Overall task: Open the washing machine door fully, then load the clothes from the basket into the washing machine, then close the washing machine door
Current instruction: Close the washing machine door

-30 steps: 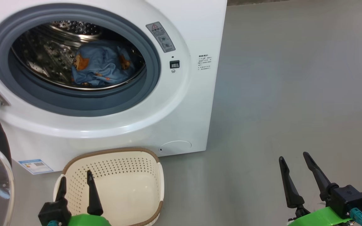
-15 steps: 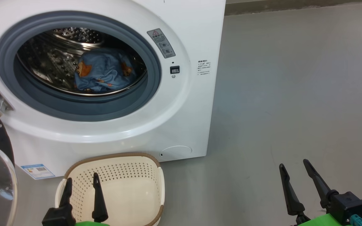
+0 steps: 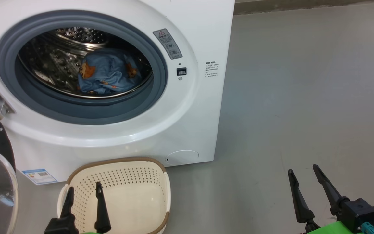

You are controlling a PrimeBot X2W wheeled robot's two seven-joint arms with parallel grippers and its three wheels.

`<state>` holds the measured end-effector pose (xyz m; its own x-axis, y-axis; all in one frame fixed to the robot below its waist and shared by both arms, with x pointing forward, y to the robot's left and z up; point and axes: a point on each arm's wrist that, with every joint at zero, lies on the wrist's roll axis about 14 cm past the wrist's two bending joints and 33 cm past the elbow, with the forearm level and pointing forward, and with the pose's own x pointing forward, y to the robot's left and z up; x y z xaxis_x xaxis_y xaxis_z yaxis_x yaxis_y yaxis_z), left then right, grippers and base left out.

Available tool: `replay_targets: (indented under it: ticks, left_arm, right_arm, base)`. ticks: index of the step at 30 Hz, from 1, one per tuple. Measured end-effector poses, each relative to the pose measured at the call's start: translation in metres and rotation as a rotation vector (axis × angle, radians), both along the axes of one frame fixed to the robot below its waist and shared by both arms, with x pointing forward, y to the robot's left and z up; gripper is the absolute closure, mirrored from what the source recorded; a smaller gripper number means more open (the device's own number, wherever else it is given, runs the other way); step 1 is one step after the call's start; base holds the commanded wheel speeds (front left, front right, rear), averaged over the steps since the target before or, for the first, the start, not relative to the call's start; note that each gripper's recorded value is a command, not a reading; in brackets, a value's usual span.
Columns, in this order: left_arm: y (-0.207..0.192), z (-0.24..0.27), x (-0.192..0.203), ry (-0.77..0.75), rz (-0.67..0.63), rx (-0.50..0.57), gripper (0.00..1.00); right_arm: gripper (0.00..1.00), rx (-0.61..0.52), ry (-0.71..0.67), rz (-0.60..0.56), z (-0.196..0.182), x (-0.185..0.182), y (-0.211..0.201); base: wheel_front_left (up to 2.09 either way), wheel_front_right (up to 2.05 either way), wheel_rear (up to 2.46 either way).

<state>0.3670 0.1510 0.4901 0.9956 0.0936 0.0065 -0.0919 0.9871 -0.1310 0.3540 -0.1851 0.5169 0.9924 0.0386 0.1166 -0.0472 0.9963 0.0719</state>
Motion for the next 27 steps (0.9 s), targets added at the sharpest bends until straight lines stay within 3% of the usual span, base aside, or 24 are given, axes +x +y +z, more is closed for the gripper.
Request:
replay_targets:
  ticks: [12,27]
  left_arm:
    - [-0.0004,0.0030,-0.0002,-0.010,-0.003,0.010,0.00]
    - [0.0046,-0.0054,0.0008,0.016,0.014,0.013,0.00]
  right_arm:
    - [0.00,0.001,-0.007,-0.002,0.0024,-0.0014,-0.0006]
    - [0.00,0.004,0.010,0.003,-0.0031,0.0011,0.0012]
  base:
    - [-0.39,0.39,0.00]
    - [-1.56,1.56,0.00]
